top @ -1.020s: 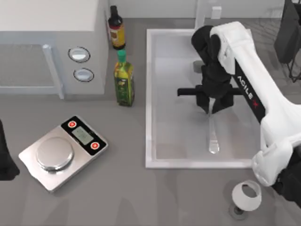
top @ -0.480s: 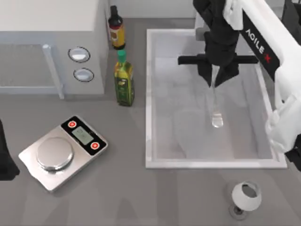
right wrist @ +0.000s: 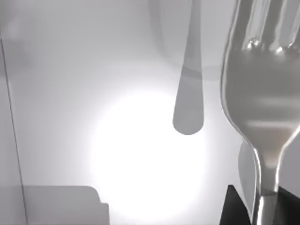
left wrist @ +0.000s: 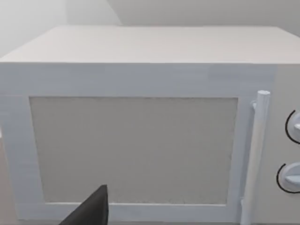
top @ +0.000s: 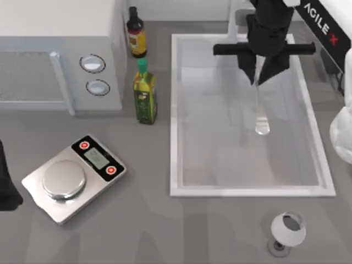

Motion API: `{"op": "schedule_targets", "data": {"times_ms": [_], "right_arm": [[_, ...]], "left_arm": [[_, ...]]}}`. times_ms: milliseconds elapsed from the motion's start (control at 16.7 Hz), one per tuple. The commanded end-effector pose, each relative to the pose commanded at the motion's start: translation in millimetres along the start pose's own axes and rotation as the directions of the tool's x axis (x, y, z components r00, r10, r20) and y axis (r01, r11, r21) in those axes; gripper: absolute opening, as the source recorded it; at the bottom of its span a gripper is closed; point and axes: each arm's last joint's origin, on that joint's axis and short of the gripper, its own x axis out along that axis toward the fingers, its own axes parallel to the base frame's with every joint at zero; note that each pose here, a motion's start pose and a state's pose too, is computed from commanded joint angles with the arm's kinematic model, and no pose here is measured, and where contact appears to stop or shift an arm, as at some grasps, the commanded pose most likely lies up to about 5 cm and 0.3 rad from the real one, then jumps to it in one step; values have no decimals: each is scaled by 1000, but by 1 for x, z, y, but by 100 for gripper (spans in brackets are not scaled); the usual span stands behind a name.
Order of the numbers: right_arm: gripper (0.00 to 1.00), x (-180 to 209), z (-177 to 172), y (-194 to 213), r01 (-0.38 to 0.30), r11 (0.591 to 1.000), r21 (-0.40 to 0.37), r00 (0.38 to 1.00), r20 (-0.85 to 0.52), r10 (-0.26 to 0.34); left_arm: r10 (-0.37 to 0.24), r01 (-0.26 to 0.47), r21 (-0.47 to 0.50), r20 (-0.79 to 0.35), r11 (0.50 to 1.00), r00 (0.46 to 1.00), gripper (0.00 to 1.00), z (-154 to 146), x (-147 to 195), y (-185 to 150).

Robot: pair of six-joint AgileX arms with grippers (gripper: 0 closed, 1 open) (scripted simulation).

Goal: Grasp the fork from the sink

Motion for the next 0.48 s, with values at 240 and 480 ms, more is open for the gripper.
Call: {"op": "schedule_targets", "data": {"times_ms": [240, 480], "right_arm": [[0, -5, 0, -2, -3, 1000, 1, 1000, 6, 3], [0, -31, -4, -20, -8, 1000, 1, 1000, 21, 8]], "left_arm": [[0, 0, 0, 0, 1000, 1000, 100, 0, 0, 0], [0, 0, 0, 0, 1000, 1000, 100, 0, 0, 0]]}}
